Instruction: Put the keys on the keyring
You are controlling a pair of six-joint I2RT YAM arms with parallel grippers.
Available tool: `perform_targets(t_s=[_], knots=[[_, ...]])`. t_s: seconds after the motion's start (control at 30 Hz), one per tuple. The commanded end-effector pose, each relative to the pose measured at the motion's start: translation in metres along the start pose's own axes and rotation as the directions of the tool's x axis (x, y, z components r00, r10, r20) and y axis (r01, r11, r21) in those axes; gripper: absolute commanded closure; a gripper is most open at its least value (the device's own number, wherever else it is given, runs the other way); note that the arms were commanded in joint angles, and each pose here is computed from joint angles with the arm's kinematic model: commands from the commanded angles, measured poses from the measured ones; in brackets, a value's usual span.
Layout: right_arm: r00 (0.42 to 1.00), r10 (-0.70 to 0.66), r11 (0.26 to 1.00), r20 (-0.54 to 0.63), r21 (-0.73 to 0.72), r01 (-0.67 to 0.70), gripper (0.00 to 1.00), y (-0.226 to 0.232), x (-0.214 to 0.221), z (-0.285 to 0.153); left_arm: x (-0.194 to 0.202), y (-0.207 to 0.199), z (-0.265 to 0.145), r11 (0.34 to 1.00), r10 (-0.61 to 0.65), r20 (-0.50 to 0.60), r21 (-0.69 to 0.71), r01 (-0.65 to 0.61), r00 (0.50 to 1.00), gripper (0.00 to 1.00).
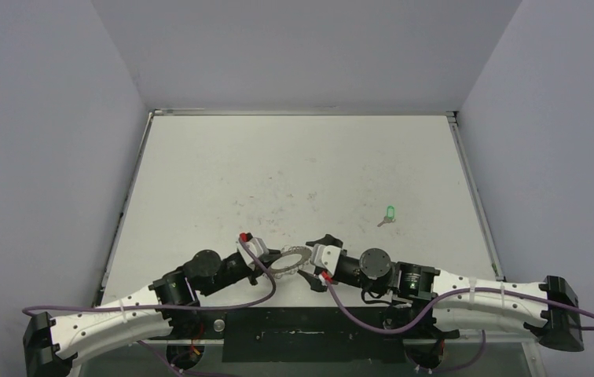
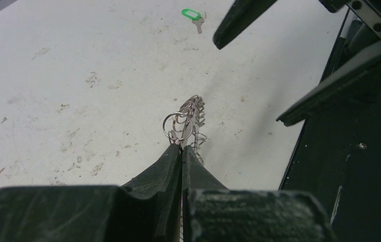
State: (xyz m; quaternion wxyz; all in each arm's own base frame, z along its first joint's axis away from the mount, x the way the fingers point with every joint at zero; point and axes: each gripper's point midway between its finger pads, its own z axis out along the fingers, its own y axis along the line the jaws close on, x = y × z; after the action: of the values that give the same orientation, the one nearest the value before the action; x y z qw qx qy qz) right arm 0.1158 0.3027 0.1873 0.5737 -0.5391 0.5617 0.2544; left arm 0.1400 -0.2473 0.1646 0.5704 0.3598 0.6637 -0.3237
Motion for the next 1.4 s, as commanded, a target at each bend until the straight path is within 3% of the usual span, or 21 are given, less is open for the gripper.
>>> perform_targets(t_s=[0.0, 0.3, 0.5, 0.93, 1.17, 1.37], knots=[[0.998, 0.015, 0.997, 0.065, -0.078, -0.010, 0.38, -0.005, -0.022, 0.002, -0.038, -0.012, -0.001, 0.989, 0.115, 0.128, 0.081, -0.126, 0.985, 1.00], [0.987, 0.132, 0.981, 0.087, -0.153, -0.118, 0.49, -0.020, -0.036, 0.014, -0.034, -0.024, -0.005, 0.971, 0.161, 0.147, 0.153, -0.183, 0.976, 1.00], [0.953, 0.293, 0.938, 0.073, -0.214, -0.272, 0.50, -0.027, -0.047, 0.025, -0.028, -0.030, -0.008, 0.947, 0.224, 0.171, 0.193, -0.255, 0.960, 1.00], [0.890, 0.455, 0.858, 0.009, -0.272, -0.436, 0.53, -0.023, -0.028, 0.026, -0.024, -0.036, -0.011, 0.929, 0.249, 0.185, 0.231, -0.288, 0.951, 1.00], [0.769, 0.638, 0.741, -0.031, -0.247, -0.624, 0.51, -0.039, -0.024, 0.031, -0.016, -0.042, -0.012, 0.895, 0.312, 0.194, 0.268, -0.356, 0.930, 1.00], [0.685, 0.728, 0.669, -0.022, -0.195, -0.717, 0.43, -0.052, -0.026, 0.024, -0.008, -0.043, -0.013, 0.859, 0.379, 0.209, 0.285, -0.426, 0.902, 1.00]])
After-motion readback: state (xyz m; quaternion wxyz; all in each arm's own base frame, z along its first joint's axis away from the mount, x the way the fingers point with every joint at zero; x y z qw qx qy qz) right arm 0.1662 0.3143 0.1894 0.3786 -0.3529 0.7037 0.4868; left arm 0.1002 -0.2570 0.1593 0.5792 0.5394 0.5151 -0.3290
